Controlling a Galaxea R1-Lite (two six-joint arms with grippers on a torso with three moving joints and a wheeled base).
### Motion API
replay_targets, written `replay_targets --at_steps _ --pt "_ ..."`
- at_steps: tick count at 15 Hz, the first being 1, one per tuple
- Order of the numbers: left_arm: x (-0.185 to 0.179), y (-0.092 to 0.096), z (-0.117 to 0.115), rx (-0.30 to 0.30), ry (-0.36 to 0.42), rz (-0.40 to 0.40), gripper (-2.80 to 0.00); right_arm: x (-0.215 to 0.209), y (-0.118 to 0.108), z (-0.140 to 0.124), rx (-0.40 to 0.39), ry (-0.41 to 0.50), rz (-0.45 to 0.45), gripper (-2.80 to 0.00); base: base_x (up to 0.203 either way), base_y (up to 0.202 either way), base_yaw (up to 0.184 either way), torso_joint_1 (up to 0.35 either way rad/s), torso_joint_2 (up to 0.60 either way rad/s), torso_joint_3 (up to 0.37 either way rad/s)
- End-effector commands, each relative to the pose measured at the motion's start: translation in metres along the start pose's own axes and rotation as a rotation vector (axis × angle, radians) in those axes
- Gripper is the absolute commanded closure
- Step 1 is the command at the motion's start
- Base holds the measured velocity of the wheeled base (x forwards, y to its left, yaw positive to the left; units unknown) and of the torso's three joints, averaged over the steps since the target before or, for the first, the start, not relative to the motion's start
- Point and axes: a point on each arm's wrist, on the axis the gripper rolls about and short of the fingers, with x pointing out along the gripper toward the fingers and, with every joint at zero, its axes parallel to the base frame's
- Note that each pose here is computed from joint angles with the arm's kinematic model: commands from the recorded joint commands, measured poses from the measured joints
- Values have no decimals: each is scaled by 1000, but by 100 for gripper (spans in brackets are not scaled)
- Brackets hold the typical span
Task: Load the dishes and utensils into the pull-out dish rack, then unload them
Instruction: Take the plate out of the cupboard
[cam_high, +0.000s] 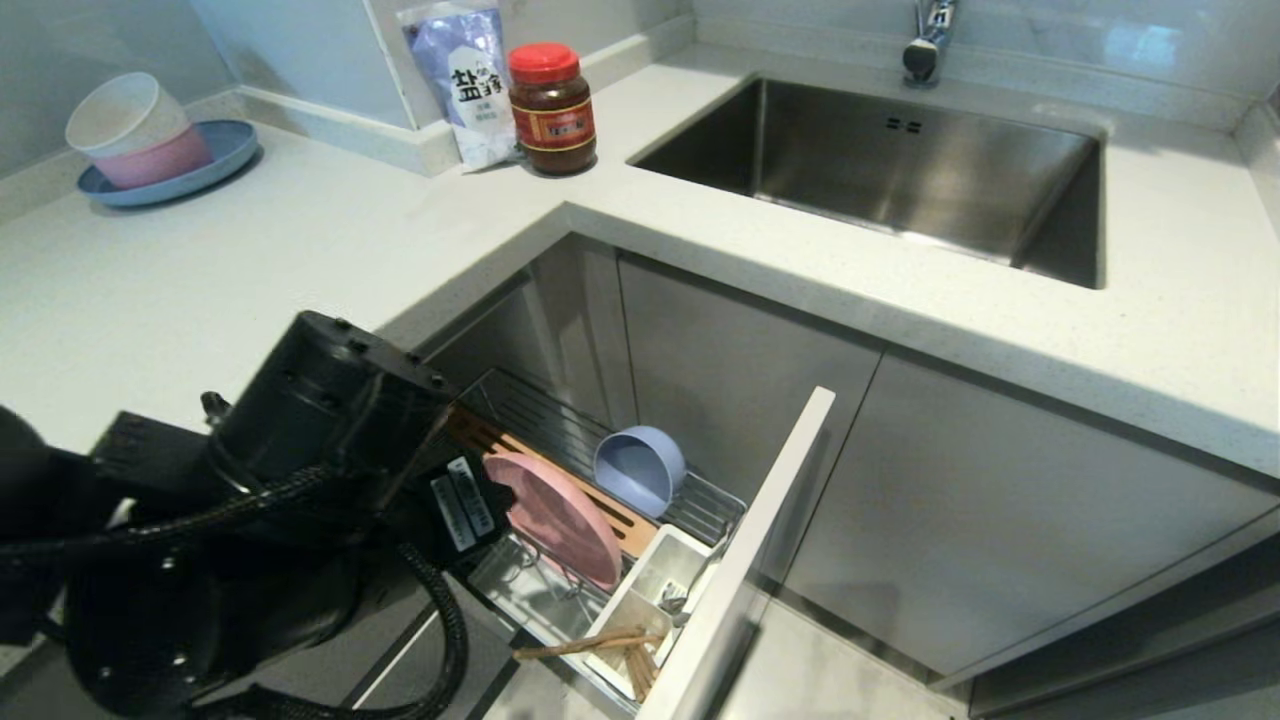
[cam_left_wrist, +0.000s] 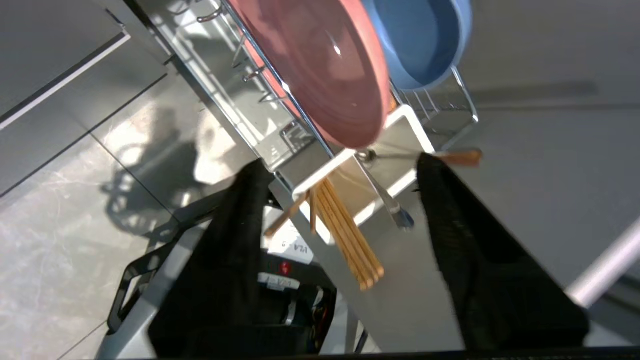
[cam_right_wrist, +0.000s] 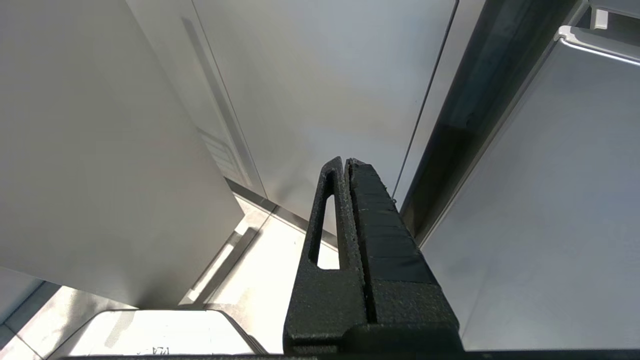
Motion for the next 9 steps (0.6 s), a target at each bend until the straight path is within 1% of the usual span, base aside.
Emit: replay_targets --at_steps 1,3,6,9 --pt "25 -2 -8 2 7 62 -280 0 0 0 0 -3 1 0 0 0 0 0 0 0" --pt "40 -3 -14 3 9 81 -280 0 0 0 0 -3 1 0 0 0 0 0 0 0" --pt "75 -5 -21 -9 2 129 -280 0 0 -1 0 -2 0 0 0 0 0 0 0 0" --pt "101 -8 -25 2 -5 147 -280 0 0 0 0 -4 1 0 0 0 0 0 0 0"
